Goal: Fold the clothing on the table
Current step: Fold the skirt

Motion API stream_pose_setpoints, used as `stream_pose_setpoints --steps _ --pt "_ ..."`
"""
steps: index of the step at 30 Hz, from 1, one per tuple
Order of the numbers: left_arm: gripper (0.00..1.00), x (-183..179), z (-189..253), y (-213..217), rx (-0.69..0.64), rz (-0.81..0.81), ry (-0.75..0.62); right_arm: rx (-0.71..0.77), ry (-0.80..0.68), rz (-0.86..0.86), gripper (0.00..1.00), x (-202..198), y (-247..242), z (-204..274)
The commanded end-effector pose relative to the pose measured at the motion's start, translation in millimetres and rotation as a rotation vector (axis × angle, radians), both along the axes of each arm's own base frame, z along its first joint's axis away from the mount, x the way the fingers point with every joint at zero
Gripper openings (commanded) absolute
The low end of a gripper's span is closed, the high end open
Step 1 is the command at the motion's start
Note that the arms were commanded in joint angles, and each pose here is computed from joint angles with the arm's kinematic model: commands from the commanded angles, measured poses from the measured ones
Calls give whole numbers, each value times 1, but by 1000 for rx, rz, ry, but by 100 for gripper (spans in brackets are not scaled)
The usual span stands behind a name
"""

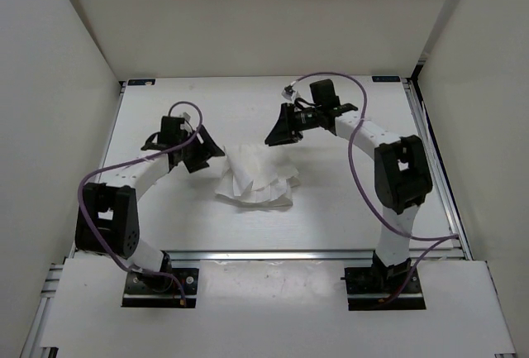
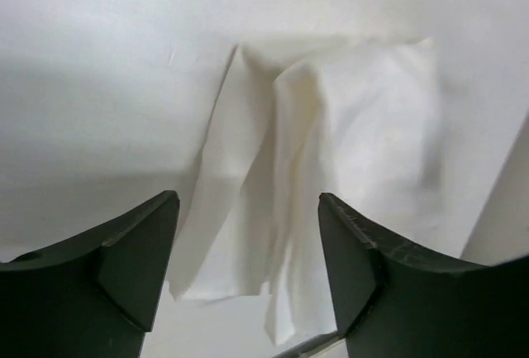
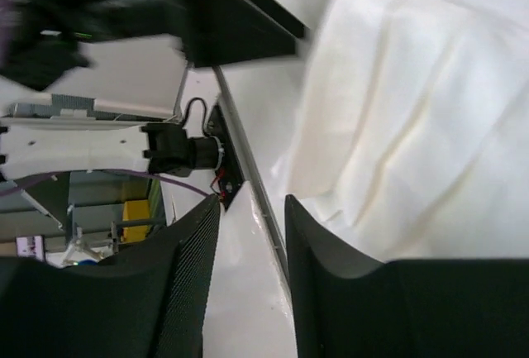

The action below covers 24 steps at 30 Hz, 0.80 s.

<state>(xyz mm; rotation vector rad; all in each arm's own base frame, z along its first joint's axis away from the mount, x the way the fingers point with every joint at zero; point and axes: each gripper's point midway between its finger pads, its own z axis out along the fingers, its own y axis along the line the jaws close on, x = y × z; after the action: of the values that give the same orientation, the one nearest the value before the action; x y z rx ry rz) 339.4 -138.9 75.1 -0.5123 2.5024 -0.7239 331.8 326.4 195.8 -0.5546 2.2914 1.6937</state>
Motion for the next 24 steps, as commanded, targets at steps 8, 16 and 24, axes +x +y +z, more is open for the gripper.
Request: stream_pose_setpoints --steps 8,16,24 --pt "53 35 127 -72 -400 -180 -236 -259 165 -111 0 34 10 -118" --pt "0 -42 42 -149 -533 -300 -14 -278 220 -151 0 36 2 -136" --pt "0 -42 -25 -44 -45 -120 52 -260 170 -202 0 41 -19 -115"
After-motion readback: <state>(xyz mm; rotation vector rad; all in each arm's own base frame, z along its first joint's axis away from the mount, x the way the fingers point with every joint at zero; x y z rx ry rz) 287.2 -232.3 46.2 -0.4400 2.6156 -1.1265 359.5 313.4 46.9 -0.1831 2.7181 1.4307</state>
